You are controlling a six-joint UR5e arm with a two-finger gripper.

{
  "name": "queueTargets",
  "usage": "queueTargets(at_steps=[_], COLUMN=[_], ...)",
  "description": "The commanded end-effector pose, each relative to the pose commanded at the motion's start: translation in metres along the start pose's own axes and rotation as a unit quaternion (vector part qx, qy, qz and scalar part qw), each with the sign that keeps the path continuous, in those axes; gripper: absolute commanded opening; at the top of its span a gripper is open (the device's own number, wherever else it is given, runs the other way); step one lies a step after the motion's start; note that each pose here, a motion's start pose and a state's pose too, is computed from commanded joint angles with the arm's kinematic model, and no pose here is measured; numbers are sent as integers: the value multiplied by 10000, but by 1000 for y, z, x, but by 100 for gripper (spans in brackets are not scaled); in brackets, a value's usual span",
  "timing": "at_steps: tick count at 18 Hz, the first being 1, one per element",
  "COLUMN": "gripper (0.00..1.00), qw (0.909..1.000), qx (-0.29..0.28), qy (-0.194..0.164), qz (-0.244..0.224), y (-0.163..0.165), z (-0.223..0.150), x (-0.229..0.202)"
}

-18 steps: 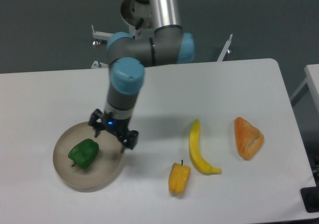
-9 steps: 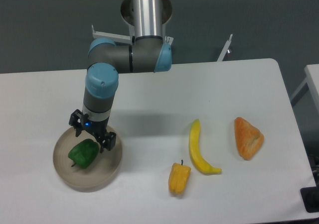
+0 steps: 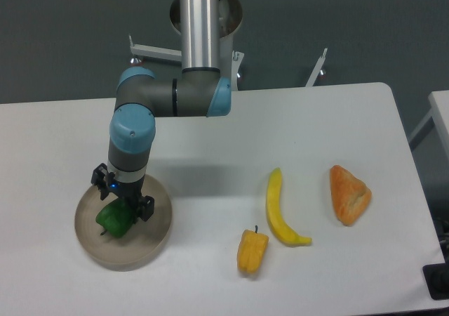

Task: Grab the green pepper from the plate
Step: 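Close the gripper on the green pepper and lift it off the plate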

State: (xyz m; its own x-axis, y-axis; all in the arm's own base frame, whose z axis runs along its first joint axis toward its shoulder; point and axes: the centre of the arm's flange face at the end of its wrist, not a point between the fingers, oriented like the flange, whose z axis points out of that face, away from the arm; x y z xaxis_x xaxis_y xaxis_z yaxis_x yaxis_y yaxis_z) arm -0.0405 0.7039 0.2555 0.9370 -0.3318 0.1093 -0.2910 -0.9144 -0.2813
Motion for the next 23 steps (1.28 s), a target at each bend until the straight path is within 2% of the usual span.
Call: queueTargets(at_steps=[2,3,5,8,13,15,23], gripper=[54,46,37,31,29,29,29], qw=[10000,10000,10000,10000,9997,9989,9975], qx=[4,4,-2,-2,144,260,147], qy=[6,6,10,10,-108,-289,-530], qz=[8,23,29,29,160,248,445], y=[-1,-2,-2,-2,-10,-1,54], z=[2,2,3,3,-20,-59,-149], x=[-1,-2,-2,-2,-7,-37,-165])
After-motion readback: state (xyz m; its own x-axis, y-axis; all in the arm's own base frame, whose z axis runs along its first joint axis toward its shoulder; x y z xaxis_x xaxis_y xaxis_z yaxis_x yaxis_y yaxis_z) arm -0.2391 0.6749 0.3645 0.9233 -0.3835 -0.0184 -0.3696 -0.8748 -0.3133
